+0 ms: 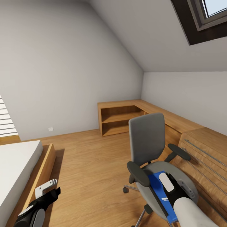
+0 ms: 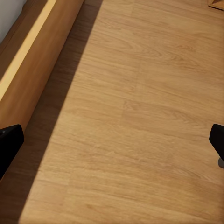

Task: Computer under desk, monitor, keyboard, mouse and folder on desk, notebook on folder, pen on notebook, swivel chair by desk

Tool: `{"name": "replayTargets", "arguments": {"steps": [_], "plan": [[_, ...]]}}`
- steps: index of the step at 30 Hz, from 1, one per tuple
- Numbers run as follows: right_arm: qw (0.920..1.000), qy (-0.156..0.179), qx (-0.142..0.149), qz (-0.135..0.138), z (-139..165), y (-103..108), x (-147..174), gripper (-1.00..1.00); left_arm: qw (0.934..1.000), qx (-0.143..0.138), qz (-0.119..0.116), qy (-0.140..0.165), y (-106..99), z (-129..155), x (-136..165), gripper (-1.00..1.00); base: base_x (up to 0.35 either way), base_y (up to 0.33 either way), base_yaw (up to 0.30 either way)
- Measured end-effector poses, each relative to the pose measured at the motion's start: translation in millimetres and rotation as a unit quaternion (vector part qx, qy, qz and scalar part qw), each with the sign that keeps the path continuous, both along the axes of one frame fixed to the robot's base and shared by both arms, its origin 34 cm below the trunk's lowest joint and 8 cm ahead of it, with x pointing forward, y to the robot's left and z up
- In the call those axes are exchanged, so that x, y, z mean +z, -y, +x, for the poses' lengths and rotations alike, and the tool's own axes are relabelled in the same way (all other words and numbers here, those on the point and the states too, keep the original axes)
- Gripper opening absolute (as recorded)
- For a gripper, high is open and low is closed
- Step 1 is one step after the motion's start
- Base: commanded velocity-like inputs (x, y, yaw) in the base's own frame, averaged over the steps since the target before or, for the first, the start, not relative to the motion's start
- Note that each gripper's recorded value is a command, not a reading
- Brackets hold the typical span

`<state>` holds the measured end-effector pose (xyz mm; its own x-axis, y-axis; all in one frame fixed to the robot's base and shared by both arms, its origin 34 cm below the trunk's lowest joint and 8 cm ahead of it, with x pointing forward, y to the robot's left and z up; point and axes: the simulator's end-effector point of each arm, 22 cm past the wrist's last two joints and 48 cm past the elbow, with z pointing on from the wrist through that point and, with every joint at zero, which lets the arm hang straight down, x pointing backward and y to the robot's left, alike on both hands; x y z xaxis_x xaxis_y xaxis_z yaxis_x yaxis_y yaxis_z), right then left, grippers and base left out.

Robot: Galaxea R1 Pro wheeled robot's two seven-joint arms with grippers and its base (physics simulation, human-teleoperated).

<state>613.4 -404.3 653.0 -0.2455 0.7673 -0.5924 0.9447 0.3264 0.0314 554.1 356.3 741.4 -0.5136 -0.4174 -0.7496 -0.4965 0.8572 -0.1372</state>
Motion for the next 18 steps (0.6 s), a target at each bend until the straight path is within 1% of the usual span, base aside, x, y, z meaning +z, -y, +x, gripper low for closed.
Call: {"name": "replayTargets", "arguments": {"steps": [13, 18], "plan": [[1.0000, 0.000, 0.000, 0.000, 0.1, -0.4, 0.0, 1.00, 1.0000, 0.000, 0.000, 0.000, 0.0, 0.0, -0.1, 1.00, 0.000, 0.000, 0.002], [1.0000, 0.000, 0.000, 0.000, 0.3, -0.9, -0.1, 1.00, 1.0000, 0.000, 0.000, 0.000, 0.0, -0.2, -0.2, 1.00, 0.000, 0.000, 0.128]]}}
